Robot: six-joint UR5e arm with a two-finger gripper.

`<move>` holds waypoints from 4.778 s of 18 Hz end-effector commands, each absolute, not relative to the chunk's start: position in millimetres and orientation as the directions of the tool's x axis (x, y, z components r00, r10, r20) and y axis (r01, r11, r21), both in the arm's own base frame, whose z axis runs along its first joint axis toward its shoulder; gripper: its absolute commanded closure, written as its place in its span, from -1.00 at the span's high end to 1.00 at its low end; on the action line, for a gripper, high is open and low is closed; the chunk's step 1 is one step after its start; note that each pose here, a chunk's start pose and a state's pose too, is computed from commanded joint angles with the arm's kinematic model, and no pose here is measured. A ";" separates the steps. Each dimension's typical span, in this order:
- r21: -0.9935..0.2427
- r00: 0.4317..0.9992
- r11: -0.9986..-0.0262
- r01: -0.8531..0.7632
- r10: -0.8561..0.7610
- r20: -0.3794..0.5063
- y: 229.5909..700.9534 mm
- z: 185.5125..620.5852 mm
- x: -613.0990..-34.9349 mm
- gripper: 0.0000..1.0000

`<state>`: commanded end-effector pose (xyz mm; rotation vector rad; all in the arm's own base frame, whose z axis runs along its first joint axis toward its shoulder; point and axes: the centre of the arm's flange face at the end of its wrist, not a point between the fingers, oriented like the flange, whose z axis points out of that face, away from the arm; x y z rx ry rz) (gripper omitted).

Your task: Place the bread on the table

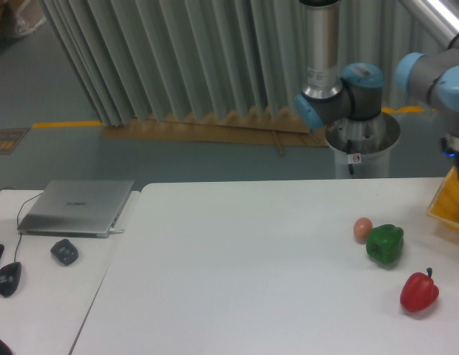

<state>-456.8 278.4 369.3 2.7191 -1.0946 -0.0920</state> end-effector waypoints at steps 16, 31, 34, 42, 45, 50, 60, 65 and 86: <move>0.150 0.674 -0.657 -0.739 -0.726 0.139 275.6 288.8 -491.5 1.00; 0.172 0.666 -0.645 -0.744 -0.735 0.125 276.8 274.6 -493.6 1.00; 0.192 0.660 -0.635 -0.749 -0.739 0.131 280.3 277.7 -494.7 0.61; 0.236 0.646 -0.608 -0.758 -0.749 0.145 291.5 294.5 -495.7 -0.62; 0.231 0.647 -0.610 -0.758 -0.749 0.145 291.2 293.3 -493.6 -0.58; 0.233 0.646 -0.608 -0.759 -0.749 0.147 291.4 291.8 -494.9 1.00; 0.227 0.635 -0.599 -0.768 -0.758 0.147 303.1 285.8 -478.1 1.00; 0.248 0.643 -0.605 -0.756 -0.757 0.115 300.9 283.4 -473.5 1.00; 0.339 0.651 -0.584 -0.737 -0.749 0.126 305.0 285.5 -485.8 -0.70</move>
